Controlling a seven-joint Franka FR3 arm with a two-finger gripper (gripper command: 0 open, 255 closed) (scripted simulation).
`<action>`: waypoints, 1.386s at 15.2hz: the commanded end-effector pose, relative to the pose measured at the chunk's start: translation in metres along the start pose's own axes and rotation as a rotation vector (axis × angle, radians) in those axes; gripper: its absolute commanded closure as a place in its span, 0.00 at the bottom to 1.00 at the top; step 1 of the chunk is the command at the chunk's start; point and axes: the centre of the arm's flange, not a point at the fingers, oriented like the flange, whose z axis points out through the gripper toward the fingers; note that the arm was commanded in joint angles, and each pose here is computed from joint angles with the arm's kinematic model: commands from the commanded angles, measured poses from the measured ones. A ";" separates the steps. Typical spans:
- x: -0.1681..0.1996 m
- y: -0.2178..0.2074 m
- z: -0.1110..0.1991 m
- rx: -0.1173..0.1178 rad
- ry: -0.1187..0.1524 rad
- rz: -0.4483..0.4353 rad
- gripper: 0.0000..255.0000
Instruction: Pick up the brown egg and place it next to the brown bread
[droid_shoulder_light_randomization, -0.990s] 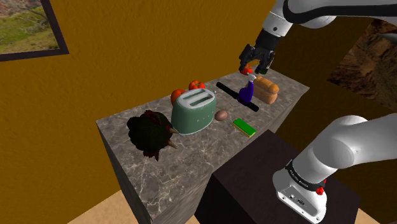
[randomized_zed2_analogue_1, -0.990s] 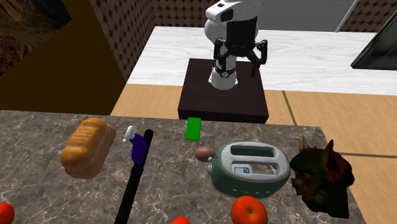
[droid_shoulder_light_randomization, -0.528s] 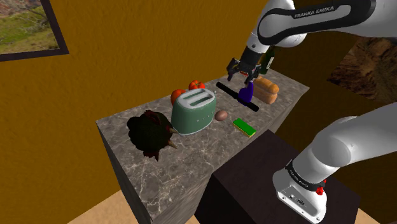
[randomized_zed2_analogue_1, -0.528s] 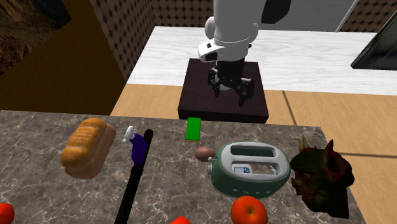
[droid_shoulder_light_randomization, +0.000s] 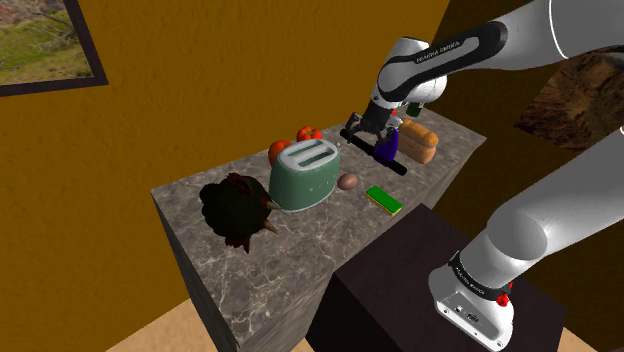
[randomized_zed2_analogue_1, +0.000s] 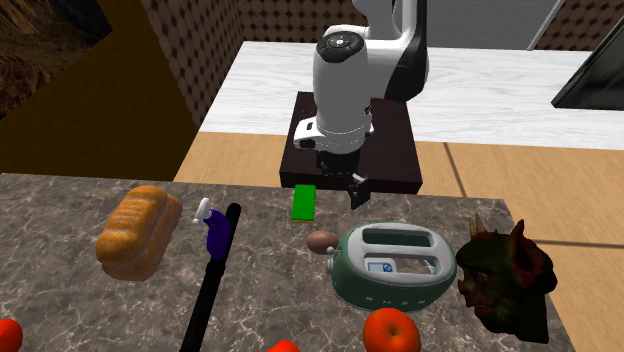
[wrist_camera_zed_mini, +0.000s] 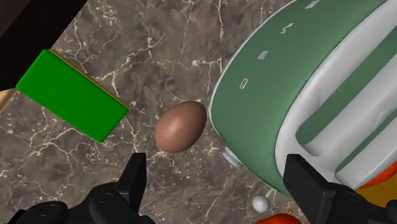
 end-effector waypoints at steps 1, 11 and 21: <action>0.011 0.001 0.024 -0.005 -0.003 0.072 0.00; 0.067 0.026 0.141 -0.034 -0.022 0.417 0.00; 0.075 0.034 0.204 -0.039 -0.026 0.484 0.00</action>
